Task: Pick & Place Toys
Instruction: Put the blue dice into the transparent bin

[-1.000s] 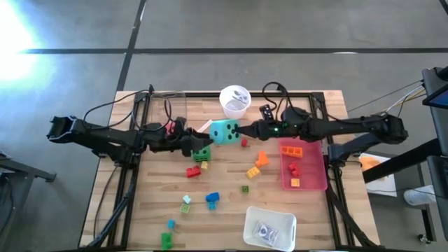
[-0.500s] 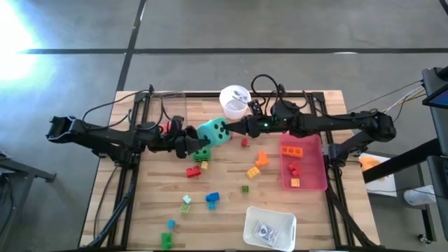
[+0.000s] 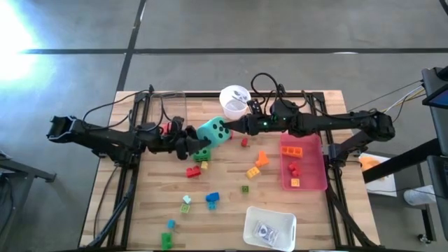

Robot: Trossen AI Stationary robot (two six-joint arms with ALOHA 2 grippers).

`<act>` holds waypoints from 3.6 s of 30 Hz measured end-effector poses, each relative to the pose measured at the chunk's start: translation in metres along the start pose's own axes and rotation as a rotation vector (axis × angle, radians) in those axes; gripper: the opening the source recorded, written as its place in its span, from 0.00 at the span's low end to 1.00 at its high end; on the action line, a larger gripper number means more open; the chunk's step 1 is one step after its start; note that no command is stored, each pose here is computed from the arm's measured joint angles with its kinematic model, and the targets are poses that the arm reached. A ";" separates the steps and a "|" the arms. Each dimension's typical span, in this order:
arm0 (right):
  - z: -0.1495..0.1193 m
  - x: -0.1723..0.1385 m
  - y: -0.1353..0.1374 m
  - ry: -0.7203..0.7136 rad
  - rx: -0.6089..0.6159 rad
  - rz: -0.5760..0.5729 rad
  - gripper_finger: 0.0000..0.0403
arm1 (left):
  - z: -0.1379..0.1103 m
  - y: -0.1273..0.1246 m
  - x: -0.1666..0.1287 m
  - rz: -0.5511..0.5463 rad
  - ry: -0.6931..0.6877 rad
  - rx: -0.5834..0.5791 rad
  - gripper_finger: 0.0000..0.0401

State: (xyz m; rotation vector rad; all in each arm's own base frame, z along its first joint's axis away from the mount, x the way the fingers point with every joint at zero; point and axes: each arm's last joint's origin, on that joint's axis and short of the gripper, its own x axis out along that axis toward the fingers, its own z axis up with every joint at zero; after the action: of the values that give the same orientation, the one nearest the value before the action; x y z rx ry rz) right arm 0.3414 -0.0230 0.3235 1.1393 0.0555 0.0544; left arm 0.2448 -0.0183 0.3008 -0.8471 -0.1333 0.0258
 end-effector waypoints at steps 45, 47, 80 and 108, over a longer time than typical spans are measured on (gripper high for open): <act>0.012 -0.051 0.027 -0.066 -0.084 -0.142 0.90 | 0.023 -0.020 -0.025 -0.090 -0.054 0.002 0.28; 0.012 -0.055 0.027 -0.069 -0.082 -0.179 0.90 | 0.022 -0.019 -0.026 -0.067 -0.050 0.005 0.28; 0.002 -0.071 0.025 -0.004 -0.100 -0.299 0.90 | 0.041 0.012 -0.095 0.561 -0.084 0.067 0.19; -0.006 -0.070 0.026 0.033 -0.113 -0.303 0.90 | 0.048 0.051 -0.116 1.077 -0.004 0.073 0.14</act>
State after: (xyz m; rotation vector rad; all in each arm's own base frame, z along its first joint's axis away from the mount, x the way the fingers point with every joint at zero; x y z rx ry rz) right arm 0.2704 -0.0113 0.3459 1.0070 0.2514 -0.1912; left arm 0.1252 0.0424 0.2812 -0.7626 0.3310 1.0340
